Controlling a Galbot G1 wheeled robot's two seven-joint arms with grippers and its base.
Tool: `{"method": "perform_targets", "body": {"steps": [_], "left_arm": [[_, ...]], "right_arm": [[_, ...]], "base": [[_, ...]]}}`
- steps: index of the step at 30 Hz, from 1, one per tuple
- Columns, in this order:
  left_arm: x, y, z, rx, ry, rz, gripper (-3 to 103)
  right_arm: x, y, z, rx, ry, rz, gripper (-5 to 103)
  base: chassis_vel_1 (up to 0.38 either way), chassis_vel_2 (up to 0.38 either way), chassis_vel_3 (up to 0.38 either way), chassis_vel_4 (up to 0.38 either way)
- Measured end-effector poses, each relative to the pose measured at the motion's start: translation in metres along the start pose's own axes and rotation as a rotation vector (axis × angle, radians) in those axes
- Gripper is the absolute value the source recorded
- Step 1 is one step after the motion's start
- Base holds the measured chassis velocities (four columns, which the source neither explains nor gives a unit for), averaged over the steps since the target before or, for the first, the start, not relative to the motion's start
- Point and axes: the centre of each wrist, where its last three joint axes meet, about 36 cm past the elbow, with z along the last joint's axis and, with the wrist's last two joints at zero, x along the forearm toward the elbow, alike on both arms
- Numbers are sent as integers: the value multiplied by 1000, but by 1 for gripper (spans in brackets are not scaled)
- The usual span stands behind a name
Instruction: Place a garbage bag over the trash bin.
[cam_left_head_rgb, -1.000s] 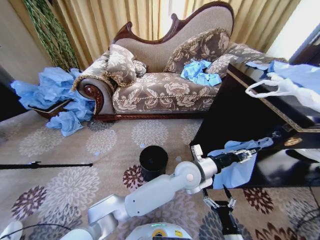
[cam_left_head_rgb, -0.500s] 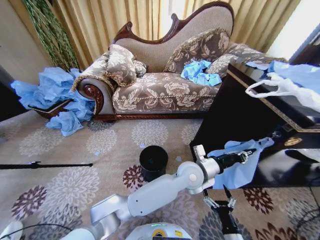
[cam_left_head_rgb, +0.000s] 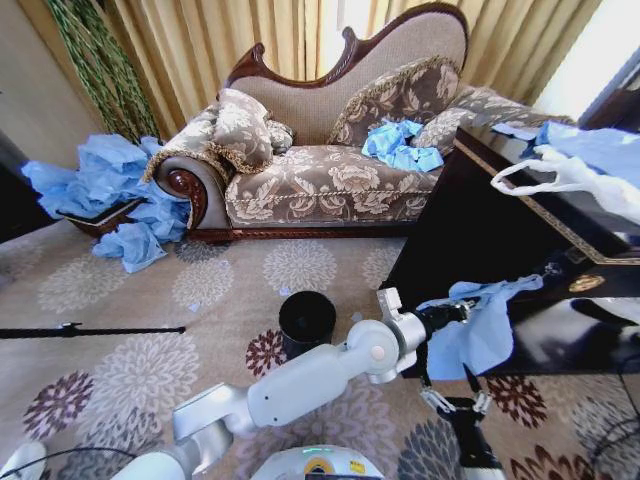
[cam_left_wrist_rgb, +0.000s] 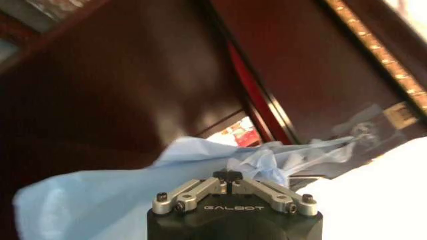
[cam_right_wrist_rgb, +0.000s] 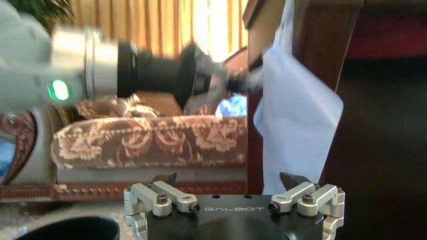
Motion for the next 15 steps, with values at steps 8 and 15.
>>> {"method": "perform_targets", "body": {"steps": [8,15], "left_arm": [[26,27,-12,44,0,-86,0],[60,36,-12,82,-14,-115,0]], "right_arm": [[-18,-18,-50,40,-126,55,100],[-44,19,-97,-76,-137,200,100]], "base": [[0,0,0,0],[0,0,0,0]]}}
